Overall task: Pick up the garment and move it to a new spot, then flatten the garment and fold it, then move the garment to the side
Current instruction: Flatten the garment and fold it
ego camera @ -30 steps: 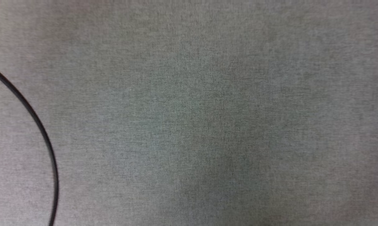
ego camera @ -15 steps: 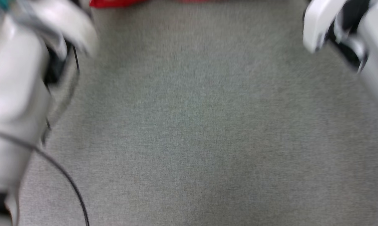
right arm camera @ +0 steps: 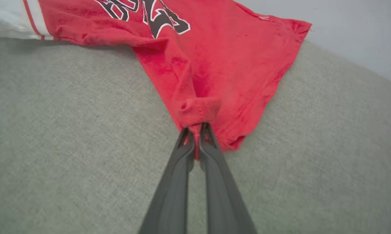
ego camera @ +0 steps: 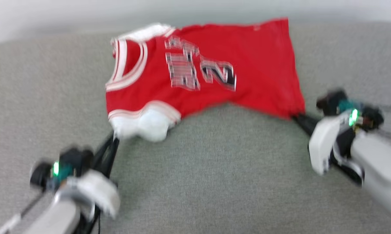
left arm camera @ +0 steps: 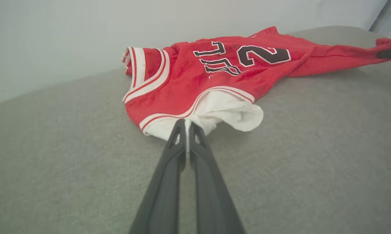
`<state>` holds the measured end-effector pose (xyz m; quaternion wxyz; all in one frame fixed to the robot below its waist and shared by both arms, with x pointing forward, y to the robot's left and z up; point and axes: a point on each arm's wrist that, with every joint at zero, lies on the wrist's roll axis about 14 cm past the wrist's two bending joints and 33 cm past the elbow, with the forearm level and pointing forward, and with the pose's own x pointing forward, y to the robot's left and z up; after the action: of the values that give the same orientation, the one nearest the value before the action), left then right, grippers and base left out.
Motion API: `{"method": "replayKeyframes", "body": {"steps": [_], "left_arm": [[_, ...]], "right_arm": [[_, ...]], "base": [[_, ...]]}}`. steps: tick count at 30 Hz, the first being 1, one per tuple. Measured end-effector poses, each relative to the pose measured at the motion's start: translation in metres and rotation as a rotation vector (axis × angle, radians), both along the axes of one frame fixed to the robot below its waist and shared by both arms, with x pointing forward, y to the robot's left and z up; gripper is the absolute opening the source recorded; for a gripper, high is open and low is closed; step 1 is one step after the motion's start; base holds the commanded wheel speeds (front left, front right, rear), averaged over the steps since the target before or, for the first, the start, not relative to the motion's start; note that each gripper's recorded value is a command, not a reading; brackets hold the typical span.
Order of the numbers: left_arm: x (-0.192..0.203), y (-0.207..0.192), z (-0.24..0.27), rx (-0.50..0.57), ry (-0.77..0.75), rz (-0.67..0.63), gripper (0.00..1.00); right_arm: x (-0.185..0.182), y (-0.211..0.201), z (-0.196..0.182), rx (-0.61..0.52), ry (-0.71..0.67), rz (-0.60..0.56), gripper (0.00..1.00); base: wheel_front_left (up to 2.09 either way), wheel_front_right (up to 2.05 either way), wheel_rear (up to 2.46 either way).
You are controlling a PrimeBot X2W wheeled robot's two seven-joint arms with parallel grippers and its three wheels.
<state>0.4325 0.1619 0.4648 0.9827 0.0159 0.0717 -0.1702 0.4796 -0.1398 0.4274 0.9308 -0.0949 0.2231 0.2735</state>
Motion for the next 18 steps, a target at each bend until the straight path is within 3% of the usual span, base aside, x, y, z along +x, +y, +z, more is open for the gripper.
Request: {"method": "replayKeyframes", "body": {"steps": [8, 18], "left_arm": [[-0.115, 0.008, -0.028, -0.076, 0.177, 0.105, 0.00], [-0.181, 0.008, -0.038, -0.132, 0.317, 0.167, 0.00]], "right_arm": [[-0.093, -0.031, -0.021, -0.003, 0.069, -0.013, 0.00], [-0.147, -0.056, -0.032, 0.007, 0.116, -0.040, 0.00]], "base": [[0.00, 0.00, 0.00], [0.00, 0.00, 0.00]]}}
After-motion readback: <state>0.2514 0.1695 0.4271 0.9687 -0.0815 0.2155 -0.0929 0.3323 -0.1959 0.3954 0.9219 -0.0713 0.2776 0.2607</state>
